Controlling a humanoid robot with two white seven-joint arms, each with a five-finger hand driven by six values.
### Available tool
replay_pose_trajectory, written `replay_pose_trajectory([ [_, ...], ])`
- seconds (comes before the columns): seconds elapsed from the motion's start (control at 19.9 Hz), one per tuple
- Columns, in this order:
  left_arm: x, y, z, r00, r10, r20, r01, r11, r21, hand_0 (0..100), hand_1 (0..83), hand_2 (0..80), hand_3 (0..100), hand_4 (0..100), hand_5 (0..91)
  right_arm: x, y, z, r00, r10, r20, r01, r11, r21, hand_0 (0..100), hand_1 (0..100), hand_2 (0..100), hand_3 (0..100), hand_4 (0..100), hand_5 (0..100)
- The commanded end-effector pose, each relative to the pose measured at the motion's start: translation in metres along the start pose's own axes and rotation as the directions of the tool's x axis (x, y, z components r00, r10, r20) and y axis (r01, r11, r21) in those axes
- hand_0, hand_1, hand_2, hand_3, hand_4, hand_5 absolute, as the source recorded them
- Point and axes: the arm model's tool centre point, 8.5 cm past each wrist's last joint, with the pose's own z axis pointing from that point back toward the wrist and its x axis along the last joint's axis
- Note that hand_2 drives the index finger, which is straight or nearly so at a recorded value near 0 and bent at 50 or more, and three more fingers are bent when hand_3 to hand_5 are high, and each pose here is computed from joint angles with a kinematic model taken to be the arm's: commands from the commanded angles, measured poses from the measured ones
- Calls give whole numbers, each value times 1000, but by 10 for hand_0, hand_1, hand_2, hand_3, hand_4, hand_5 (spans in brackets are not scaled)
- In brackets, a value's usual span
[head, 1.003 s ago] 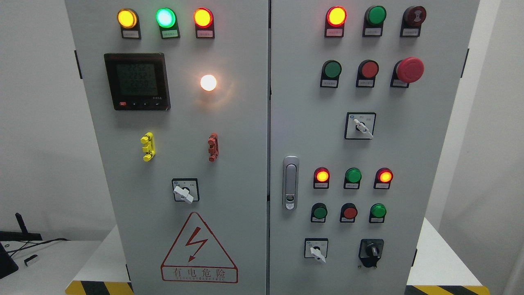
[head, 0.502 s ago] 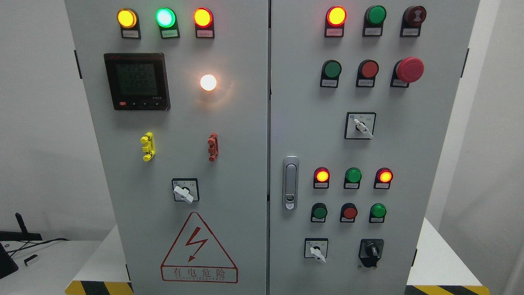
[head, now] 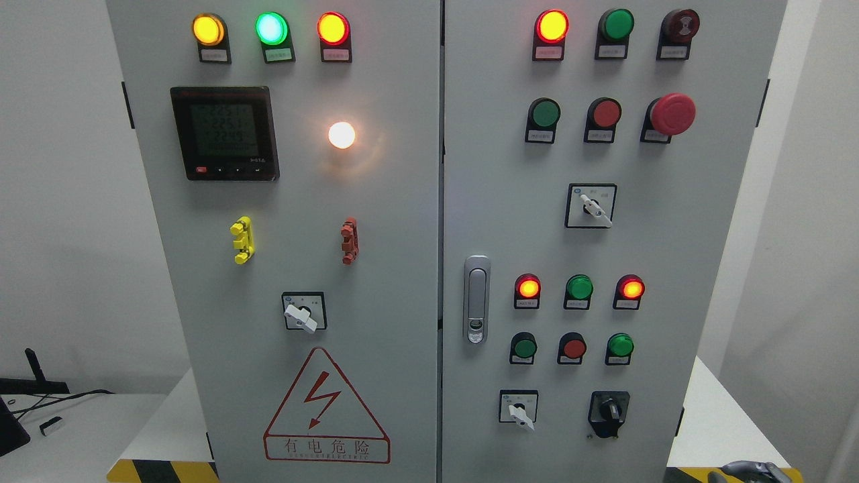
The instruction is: Trip black knob to open circuit
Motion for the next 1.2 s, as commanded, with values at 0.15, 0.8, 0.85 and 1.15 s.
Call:
replay_pose_trajectory([
  [0.15, 0, 0, 0, 1000, -30, 1, 30, 1000, -4, 120, 389, 0, 0, 0, 0, -3, 49, -26, 999, -29, -20, 30, 997, 78, 249, 734, 446, 1000, 1000, 932],
  [0.8, 0, 0, 0, 1000, -30, 1, 30, 1000, -4, 120, 389, 0, 0, 0, 0, -1, 87, -26, 998, -50, -27, 53, 991, 119, 277, 717, 449, 1000, 1000, 932],
  [0.85, 0, -1, 0, 1000, -30, 1, 30, 1000, -6, 120, 389, 0, 0, 0, 0, -1, 89, -26, 999, -45, -26, 48, 991, 123, 281, 716, 449, 1000, 1000, 932],
  [1.15, 0, -1, 0, 1000, -30, 1, 30, 1000, -6, 120, 389, 0, 0, 0, 0, 0, 96, -25, 999, -38, -23, 40, 990, 133, 290, 714, 452, 1000, 1000, 932],
])
